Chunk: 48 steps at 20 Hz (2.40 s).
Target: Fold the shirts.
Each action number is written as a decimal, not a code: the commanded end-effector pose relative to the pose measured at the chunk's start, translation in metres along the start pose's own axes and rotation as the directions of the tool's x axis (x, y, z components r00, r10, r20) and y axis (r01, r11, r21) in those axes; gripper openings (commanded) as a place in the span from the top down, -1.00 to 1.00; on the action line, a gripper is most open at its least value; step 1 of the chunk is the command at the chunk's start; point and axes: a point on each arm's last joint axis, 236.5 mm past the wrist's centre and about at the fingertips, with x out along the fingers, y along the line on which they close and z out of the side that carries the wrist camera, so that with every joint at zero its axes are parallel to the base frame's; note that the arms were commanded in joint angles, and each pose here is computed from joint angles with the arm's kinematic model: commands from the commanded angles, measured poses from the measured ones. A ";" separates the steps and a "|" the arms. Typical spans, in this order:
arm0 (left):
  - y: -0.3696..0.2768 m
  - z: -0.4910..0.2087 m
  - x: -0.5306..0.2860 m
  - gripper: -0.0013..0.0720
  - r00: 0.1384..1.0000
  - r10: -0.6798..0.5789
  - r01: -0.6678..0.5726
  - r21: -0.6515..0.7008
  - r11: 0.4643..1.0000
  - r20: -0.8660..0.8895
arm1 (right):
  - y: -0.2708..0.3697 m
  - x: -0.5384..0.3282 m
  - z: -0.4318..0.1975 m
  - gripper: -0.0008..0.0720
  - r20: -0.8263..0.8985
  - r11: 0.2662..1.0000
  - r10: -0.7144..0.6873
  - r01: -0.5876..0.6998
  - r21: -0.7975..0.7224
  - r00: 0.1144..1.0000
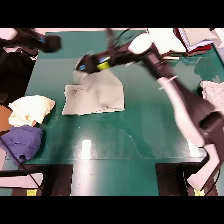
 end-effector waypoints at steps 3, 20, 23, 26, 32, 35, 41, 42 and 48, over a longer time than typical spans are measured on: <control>0.031 0.025 -0.067 0.89 0.992 0.090 -0.090 -0.004 0.996 0.093 | -0.025 0.055 -0.023 0.10 0.036 0.999 -0.044 0.045 -0.017 0.998; -0.041 -0.007 -0.029 0.89 0.999 -0.039 0.039 0.104 0.994 -0.006 | -0.244 -0.102 -0.186 -0.54 -0.213 0.713 -0.285 0.355 0.605 0.935; -0.041 -0.008 -0.027 0.89 0.999 -0.038 0.039 0.103 0.994 -0.012 | -0.238 -0.055 -0.181 -0.53 -0.231 0.754 -0.243 0.334 0.566 0.942; -0.043 -0.009 -0.027 0.89 0.999 -0.049 0.050 0.097 0.994 -0.014 | -0.230 -0.011 -0.173 -0.04 -0.240 0.802 -0.211 0.308 0.512 0.948; -0.058 -0.015 -0.028 0.89 0.994 -0.107 0.109 0.069 0.992 -0.038 | -0.221 -0.017 -0.100 0.94 -0.107 0.869 -0.256 0.277 0.409 0.961; -0.082 -0.024 -0.027 0.89 0.988 -0.138 0.146 0.118 0.982 -0.068 | -0.233 -0.091 -0.072 0.94 -0.068 0.859 -0.388 0.387 0.336 0.919; -0.154 -0.041 -0.028 0.89 0.964 -0.246 0.263 0.237 0.935 -0.100 | -0.266 -0.309 -0.079 0.94 -0.004 0.679 -0.656 0.593 0.433 0.754; -0.160 -0.044 -0.028 0.89 0.961 -0.256 0.274 0.243 0.930 -0.104 | -0.271 -0.349 -0.086 0.94 0.004 0.633 -0.701 0.620 0.464 0.713; -0.173 -0.047 -0.030 0.89 0.954 -0.280 0.298 0.221 0.928 -0.112 | -0.285 -0.555 -0.122 0.94 0.065 0.379 -0.898 0.689 0.618 0.436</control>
